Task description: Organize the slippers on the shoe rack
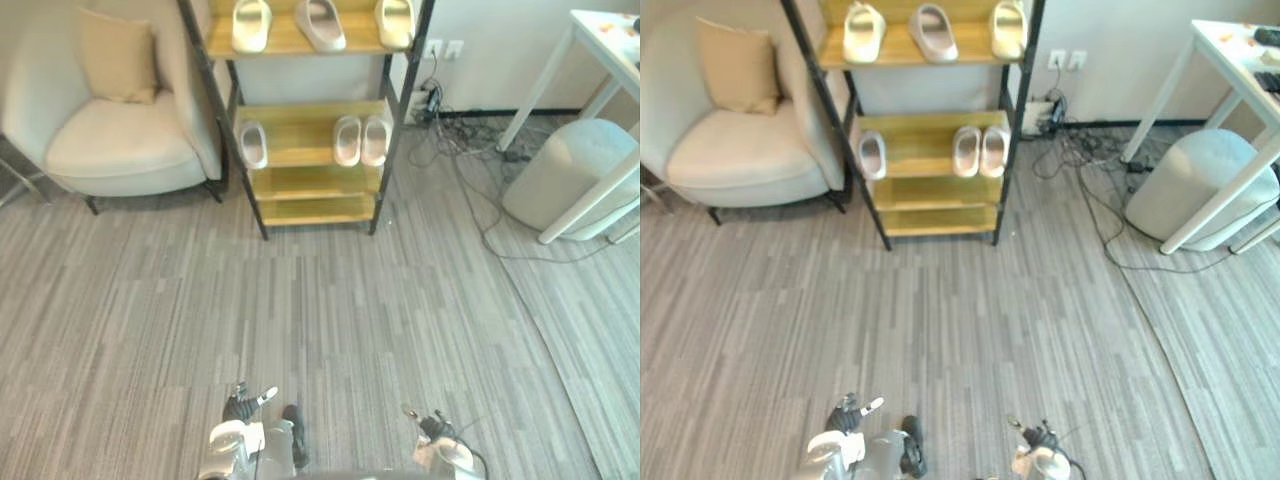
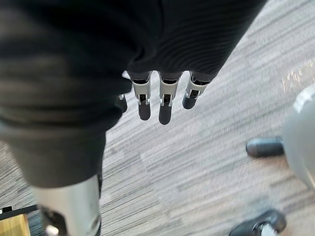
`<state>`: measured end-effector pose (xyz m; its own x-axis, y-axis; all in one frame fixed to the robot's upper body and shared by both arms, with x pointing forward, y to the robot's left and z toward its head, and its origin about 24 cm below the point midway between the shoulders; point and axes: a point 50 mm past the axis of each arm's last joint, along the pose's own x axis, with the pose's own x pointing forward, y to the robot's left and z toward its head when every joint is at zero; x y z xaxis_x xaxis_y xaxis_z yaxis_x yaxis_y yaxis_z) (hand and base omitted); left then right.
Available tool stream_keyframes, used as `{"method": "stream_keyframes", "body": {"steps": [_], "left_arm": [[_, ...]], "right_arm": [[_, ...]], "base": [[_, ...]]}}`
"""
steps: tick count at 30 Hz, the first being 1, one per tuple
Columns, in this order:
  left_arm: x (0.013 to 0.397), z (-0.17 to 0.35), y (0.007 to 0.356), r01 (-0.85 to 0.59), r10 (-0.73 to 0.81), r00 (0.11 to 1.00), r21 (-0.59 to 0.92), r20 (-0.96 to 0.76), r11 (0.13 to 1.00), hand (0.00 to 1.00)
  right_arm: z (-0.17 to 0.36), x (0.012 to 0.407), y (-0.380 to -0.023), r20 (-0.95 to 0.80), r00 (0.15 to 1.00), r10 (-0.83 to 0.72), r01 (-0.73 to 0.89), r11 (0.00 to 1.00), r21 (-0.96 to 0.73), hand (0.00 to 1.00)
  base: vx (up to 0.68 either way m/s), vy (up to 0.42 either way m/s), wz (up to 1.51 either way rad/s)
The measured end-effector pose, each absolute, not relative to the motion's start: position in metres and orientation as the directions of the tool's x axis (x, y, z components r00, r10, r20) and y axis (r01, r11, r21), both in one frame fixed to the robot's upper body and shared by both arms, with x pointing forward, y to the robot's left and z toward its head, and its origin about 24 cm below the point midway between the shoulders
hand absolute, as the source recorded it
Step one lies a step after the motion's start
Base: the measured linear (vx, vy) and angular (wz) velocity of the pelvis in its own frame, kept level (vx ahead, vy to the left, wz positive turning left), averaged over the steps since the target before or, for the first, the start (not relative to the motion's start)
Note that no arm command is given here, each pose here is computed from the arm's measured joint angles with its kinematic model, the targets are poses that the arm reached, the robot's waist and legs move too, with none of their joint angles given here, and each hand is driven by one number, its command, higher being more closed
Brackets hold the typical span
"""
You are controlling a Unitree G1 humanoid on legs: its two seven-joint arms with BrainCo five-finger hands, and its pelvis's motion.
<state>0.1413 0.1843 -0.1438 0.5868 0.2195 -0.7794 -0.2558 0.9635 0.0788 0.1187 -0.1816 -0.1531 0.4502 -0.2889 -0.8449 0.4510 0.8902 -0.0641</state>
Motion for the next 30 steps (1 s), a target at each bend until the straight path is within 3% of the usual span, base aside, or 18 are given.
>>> {"method": "stream_keyframes", "body": {"steps": [8,16,24,30], "left_arm": [[0.136,-0.15,0.175,-0.211,0.182,0.55,0.075,-0.815,0.975,0.0],[0.126,-0.156,0.163,-0.213,0.154,0.507,0.05,-0.848,0.976,0.0],[0.135,-0.148,0.173,-0.247,0.182,0.568,0.045,-0.803,0.968,0.0],[0.136,-0.148,0.184,-0.181,0.184,0.567,0.096,-0.803,0.979,0.0]], "right_arm": [[-0.148,0.121,-0.199,-0.814,0.479,-0.329,0.437,0.893,-0.105,0.0],[-0.151,0.118,-0.213,-0.83,0.436,-0.347,0.448,0.884,-0.134,0.0],[-0.152,0.117,-0.203,-0.834,0.447,-0.323,0.42,0.899,-0.124,0.0],[-0.158,0.109,-0.195,-0.861,0.408,-0.304,0.425,0.898,-0.115,0.0]], "base": [[0.49,-0.018,0.35],[0.54,-0.23,0.44],[0.32,-0.001,-0.15],[0.38,0.183,0.11]]}}
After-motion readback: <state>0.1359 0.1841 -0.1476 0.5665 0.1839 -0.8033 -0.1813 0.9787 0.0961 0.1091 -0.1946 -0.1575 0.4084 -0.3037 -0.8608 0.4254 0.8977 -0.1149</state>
